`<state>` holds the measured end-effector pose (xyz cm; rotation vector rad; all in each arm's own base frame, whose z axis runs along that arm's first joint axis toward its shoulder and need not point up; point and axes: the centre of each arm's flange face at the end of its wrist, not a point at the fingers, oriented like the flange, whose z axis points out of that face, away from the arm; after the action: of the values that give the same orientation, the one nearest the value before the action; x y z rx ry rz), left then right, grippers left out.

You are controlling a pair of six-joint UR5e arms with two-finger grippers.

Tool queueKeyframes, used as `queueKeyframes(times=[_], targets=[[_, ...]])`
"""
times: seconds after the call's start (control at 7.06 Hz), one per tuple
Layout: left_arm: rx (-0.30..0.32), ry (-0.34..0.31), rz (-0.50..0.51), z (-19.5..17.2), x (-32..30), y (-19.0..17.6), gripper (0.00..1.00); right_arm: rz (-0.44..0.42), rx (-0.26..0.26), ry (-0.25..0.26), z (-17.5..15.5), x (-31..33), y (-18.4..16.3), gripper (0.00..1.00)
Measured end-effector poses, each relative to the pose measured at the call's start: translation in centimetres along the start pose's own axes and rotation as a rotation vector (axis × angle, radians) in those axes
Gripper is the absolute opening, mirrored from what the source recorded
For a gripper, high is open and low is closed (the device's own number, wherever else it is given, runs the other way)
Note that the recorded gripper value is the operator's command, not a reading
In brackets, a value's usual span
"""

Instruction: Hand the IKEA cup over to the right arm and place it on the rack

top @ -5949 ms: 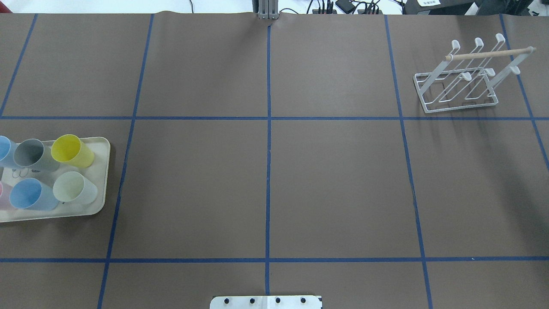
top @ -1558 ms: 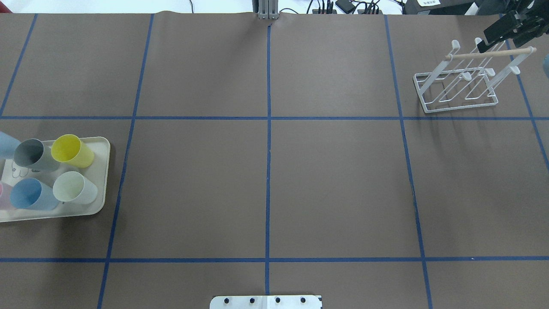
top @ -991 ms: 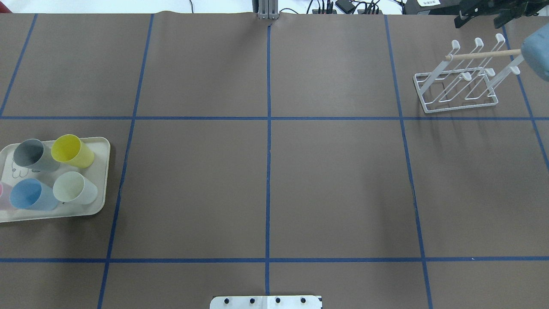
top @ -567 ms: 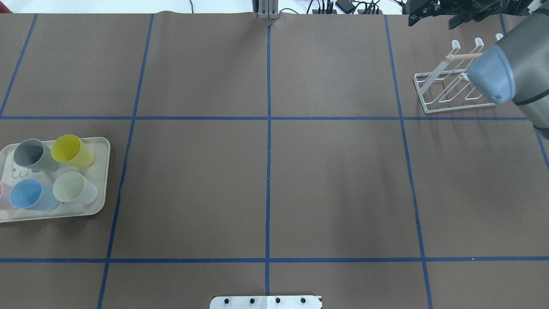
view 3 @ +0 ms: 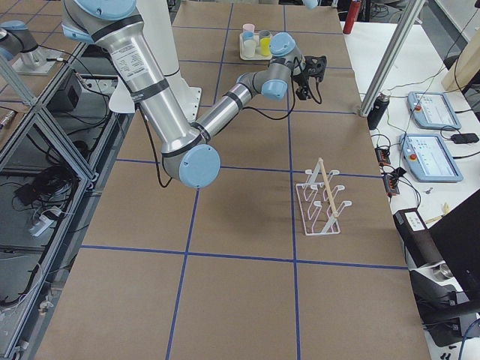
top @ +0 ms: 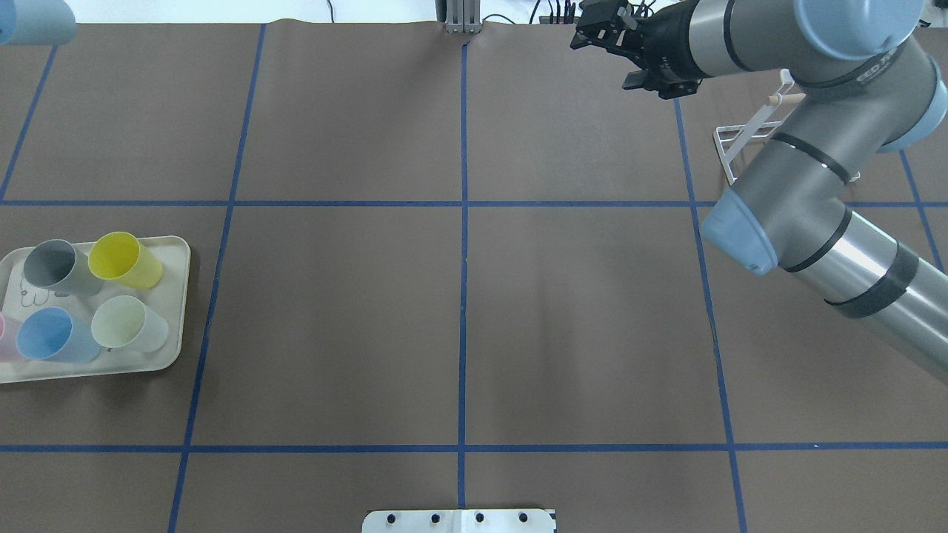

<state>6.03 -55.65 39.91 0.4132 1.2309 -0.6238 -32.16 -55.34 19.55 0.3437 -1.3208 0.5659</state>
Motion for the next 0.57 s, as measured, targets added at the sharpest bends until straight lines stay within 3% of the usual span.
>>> queueKeyframes(times=[0.28, 0.57], targets=[[-0.057, 0.137, -0.153, -0.1, 7.3, 5.3, 0.00, 0.072, 0.037, -0.170, 0.0, -2.3, 3.6, 1.00], [-0.095, 0.270, -0.291, 2.8, 16.6, 12.1, 0.00, 0.150, 0.039, -0.327, -0.9, -4.0, 5.5, 1.00]])
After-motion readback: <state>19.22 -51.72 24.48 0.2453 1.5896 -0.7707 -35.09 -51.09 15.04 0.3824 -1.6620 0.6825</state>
